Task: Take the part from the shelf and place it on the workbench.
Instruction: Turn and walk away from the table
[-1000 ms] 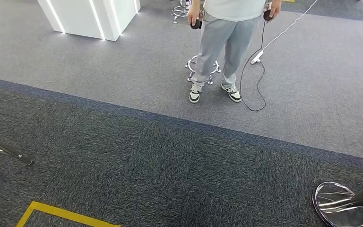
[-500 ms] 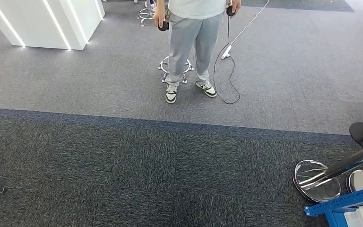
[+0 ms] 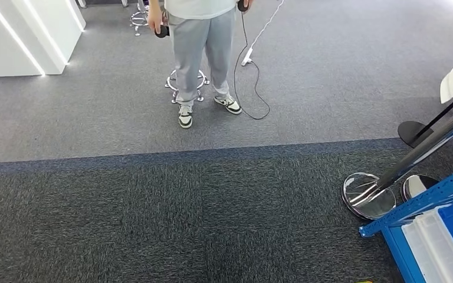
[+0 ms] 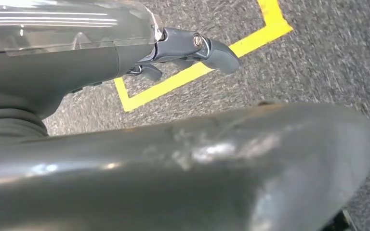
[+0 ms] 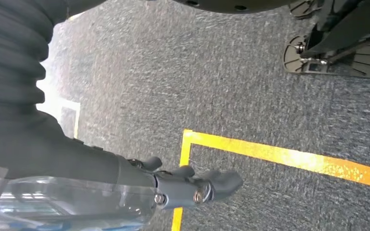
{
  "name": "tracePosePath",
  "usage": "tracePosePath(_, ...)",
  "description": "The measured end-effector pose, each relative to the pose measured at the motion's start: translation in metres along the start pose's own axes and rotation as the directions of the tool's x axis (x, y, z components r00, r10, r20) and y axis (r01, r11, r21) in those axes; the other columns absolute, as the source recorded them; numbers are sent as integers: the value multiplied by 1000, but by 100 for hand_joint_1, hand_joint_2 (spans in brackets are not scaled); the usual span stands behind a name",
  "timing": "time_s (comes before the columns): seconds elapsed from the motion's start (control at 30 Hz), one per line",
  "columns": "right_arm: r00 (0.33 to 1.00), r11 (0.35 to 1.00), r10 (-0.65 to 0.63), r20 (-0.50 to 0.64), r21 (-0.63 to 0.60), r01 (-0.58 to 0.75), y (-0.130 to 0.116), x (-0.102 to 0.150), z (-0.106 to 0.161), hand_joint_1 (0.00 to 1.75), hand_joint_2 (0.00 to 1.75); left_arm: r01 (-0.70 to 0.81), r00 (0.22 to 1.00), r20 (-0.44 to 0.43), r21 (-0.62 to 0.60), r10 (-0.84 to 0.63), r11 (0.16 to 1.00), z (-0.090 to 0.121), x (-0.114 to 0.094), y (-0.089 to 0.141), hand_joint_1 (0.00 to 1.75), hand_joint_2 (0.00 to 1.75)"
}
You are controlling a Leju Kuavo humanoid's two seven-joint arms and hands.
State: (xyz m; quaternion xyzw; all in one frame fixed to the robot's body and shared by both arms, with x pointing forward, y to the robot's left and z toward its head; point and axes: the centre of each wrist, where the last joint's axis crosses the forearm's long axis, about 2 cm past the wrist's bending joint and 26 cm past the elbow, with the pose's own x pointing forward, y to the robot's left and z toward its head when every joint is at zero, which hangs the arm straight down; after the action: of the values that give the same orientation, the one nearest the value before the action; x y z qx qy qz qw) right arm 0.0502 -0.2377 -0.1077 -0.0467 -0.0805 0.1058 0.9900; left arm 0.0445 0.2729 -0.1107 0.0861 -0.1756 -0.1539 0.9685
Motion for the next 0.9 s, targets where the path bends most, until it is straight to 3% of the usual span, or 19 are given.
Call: tracePosePath(0.9, 1000, 1000, -5, -6, 10, 5, 6, 0, 1, 0, 175, -12, 1000, -26, -1, 11, 1000, 1, -4, -1, 0, 0)
